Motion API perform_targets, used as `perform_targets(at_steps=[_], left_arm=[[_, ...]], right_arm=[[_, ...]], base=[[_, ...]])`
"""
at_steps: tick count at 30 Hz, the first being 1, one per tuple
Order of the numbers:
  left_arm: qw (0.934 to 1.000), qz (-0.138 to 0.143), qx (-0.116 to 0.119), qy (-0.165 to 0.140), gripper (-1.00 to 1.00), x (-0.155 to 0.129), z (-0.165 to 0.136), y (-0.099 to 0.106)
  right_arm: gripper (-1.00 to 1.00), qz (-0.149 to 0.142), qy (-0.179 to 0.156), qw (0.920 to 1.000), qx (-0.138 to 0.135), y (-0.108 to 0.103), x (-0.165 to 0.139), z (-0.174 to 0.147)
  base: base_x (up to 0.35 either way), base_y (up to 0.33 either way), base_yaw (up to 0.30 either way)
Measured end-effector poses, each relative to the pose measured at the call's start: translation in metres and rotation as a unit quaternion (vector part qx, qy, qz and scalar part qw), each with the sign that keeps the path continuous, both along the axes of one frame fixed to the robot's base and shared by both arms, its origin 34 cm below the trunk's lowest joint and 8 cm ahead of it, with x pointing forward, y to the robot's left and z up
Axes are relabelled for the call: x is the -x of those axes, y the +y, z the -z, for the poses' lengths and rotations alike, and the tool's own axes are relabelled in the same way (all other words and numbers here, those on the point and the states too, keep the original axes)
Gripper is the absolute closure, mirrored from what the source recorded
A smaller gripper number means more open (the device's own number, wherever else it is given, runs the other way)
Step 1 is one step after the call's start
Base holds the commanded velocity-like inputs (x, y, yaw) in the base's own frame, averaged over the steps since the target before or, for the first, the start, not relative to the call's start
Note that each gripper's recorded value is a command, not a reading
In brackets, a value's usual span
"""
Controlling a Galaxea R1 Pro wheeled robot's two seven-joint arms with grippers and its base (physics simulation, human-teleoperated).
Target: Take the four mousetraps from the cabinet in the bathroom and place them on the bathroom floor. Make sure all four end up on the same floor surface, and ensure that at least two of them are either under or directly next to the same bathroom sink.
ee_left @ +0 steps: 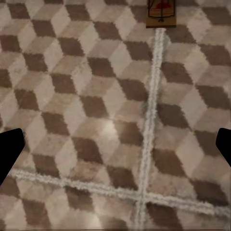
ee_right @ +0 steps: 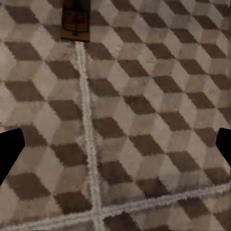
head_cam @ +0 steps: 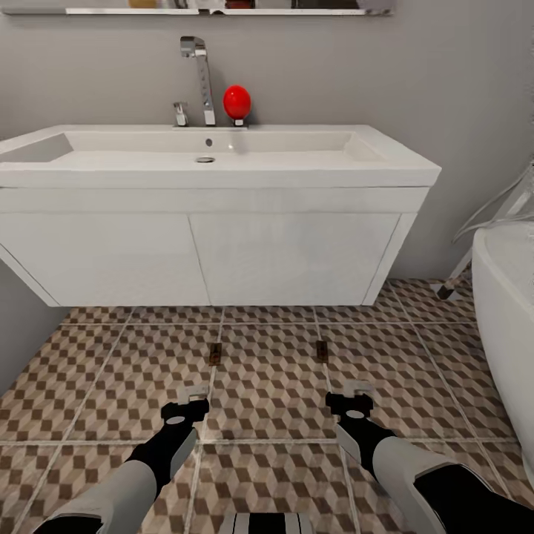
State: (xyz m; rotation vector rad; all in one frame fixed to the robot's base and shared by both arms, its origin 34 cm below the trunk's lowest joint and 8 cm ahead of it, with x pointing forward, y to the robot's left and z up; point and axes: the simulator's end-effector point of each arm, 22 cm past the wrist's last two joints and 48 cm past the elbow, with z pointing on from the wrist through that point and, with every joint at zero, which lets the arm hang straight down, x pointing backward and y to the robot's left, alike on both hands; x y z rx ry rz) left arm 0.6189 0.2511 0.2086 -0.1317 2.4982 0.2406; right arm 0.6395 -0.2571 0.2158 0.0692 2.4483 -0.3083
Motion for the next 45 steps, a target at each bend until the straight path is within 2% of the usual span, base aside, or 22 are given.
perform_targets(at_steps=[4, 10, 16, 21, 32, 45], left_arm=[[0.9999, -0.008, 0.003, 0.007, -1.00, 0.007, -0.001, 0.003], [0.9995, -0.025, 0.011, 0.015, -1.00, 0.016, -0.002, 0.008], [0.9976, -0.037, 0.015, 0.057, -1.00, 0.053, 0.013, 0.012], [0.9963, -0.043, 0.015, 0.073, -1.00, 0.070, 0.015, 0.016], [0.9953, -0.058, 0.011, 0.077, -1.00, 0.080, 0.005, 0.033], [0.9956, -0.069, 0.014, 0.063, -1.00, 0.077, -0.015, 0.042]], right_arm=[[-1.00, -0.018, -0.008, 0.9997, 0.011, 0.002, -0.005, -0.010], [-1.00, -0.027, -0.012, 0.9994, 0.018, 0.001, -0.005, -0.020], [-1.00, -0.029, 0.000, 0.9993, 0.025, -0.004, 0.008, -0.021], [-1.00, -0.029, 0.002, 0.9992, 0.027, -0.006, 0.015, -0.025], [-1.00, -0.028, 0.003, 0.9992, 0.028, -0.007, 0.033, -0.031], [-1.00, -0.028, -0.008, 0.9992, 0.029, -0.007, 0.040, -0.046]], base=[[0.000, 0.000, 0.000], [0.000, 0.000, 0.000], [0.000, 0.000, 0.000], [0.000, 0.000, 0.000], [0.000, 0.000, 0.000], [0.000, 0.000, 0.000]])
